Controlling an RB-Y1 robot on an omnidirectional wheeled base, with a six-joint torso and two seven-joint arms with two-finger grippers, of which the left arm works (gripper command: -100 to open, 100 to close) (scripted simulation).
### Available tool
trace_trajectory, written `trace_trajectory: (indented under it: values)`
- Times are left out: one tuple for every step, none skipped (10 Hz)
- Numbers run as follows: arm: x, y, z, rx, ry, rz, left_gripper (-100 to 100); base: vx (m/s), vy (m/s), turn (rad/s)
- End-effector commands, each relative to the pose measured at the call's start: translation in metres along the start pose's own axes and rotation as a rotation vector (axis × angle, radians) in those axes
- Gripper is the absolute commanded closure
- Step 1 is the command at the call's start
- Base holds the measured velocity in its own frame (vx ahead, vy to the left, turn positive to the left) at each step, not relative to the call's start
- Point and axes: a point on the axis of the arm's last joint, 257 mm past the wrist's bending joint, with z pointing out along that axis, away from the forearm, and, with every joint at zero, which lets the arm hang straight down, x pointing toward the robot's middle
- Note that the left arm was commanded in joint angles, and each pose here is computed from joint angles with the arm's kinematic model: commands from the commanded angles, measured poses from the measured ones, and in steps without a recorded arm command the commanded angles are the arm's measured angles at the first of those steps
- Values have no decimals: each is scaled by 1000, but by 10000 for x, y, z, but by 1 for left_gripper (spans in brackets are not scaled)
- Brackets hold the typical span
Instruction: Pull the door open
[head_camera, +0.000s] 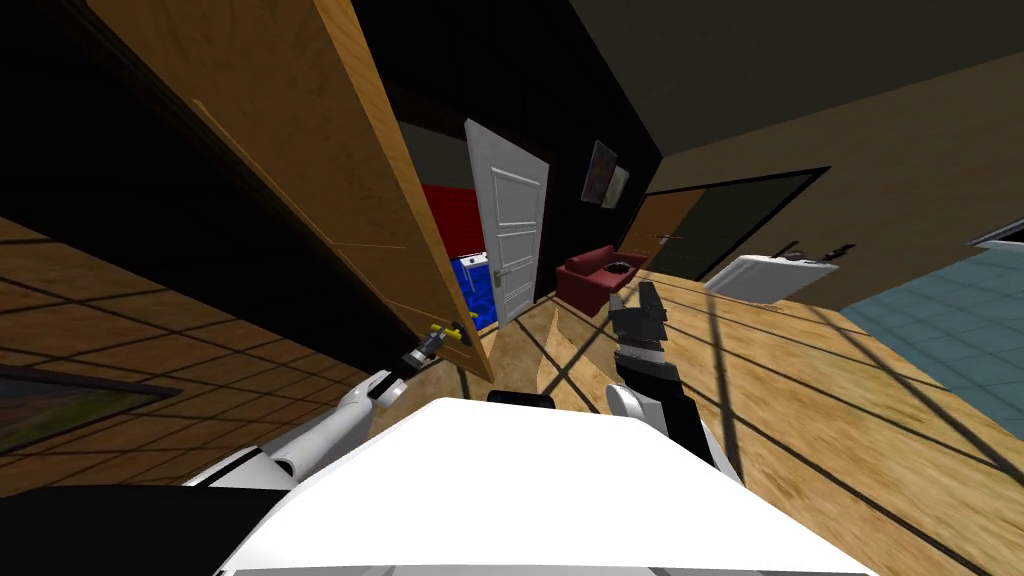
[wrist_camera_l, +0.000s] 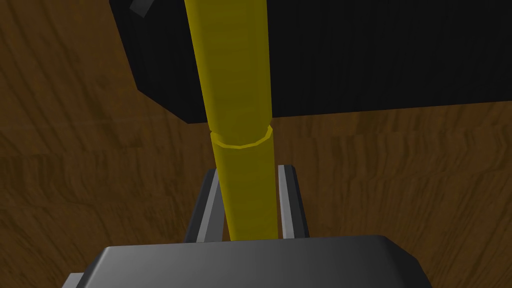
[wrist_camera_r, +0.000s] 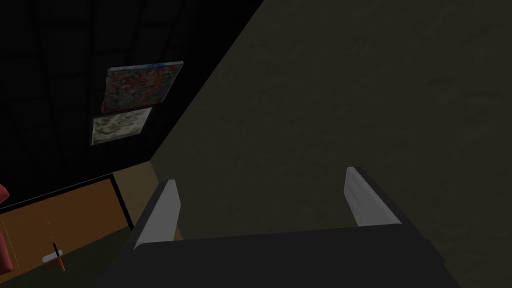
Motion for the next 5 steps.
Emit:
trace_trajectory:
  values:
    - [73,45,-81,-3,19,-8,100,-174,120,-137]
    - [76,45,-121,-2,27,-9,100,-166,127,-145]
    - [79,45,-159,-2,34,-9,100,-199,142,-190]
    - [81,45,-192,-1,40,-10,100,-197,130,-178]
    - [83,45,-219,-1,45,-11,100,-195,95,-128]
